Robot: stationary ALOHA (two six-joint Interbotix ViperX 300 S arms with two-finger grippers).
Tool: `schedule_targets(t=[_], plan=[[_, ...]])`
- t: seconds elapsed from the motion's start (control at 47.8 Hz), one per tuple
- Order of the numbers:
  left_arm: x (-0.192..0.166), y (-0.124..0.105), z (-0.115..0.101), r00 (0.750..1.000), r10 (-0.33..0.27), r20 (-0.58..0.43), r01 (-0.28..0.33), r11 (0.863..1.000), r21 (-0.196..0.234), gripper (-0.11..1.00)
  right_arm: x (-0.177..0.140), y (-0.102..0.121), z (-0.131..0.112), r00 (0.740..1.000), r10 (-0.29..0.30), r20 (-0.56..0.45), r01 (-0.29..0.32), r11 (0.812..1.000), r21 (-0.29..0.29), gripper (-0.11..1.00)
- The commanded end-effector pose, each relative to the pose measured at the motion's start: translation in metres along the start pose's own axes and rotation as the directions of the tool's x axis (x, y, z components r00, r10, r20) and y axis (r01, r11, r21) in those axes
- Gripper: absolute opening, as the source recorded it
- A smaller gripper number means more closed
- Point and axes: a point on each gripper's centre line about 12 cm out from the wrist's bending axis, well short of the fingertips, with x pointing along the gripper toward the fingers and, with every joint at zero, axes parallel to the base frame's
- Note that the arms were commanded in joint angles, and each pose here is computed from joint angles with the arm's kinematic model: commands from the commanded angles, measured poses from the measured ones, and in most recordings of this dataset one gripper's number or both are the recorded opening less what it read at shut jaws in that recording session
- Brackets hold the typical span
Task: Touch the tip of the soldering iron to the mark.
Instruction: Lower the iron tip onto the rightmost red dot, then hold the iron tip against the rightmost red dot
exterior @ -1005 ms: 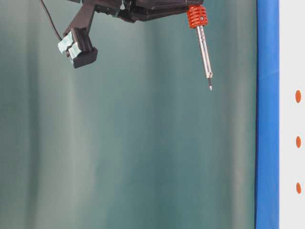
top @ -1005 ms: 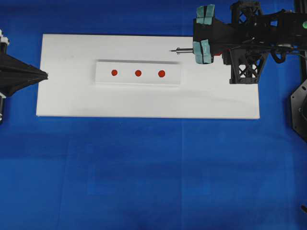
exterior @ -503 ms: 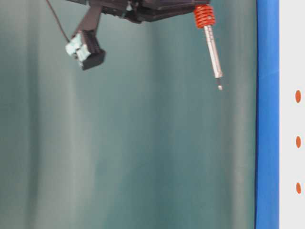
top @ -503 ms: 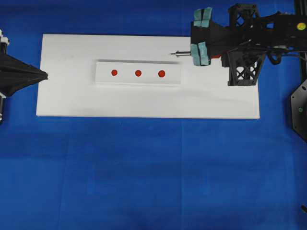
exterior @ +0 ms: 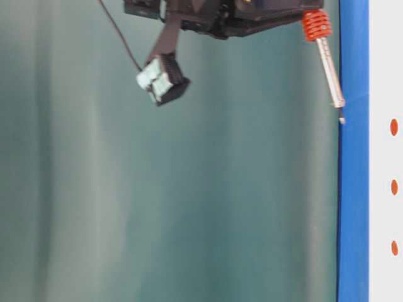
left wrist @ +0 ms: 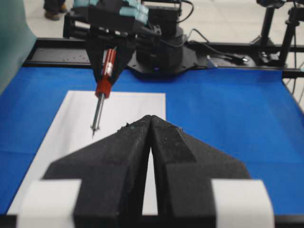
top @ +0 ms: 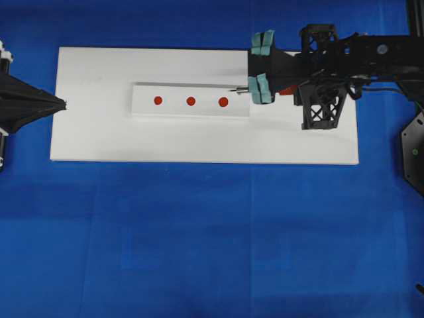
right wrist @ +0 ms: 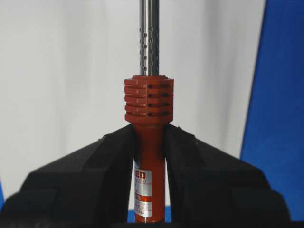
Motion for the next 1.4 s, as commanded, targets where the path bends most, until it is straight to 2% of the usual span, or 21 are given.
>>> schedule_targets(t=[0.0, 0.545, 1.382], plan=[[0.002, 0.0, 0.005, 1.0, 0.0, 0.017, 0.0, 1.0, 0.0, 0.0, 0.003, 0.0, 0.003, 1.0, 0.001, 0.011, -0.001, 1.0, -0.003, 0.06], [0.002, 0.0, 0.003, 1.0, 0.0, 0.011, 0.0, 1.0, 0.003, 0.0, 0.036, 0.006, 0.008, 0.999, 0.013, -0.037, -0.013, 1.0, -0.018, 0.06], [0.001, 0.0, 0.003, 1.0, 0.0, 0.014, 0.0, 1.0, 0.003, 0.0, 0.037, 0.005, 0.009, 0.999, 0.012, -0.038, -0.013, 1.0, -0.016, 0.06]])
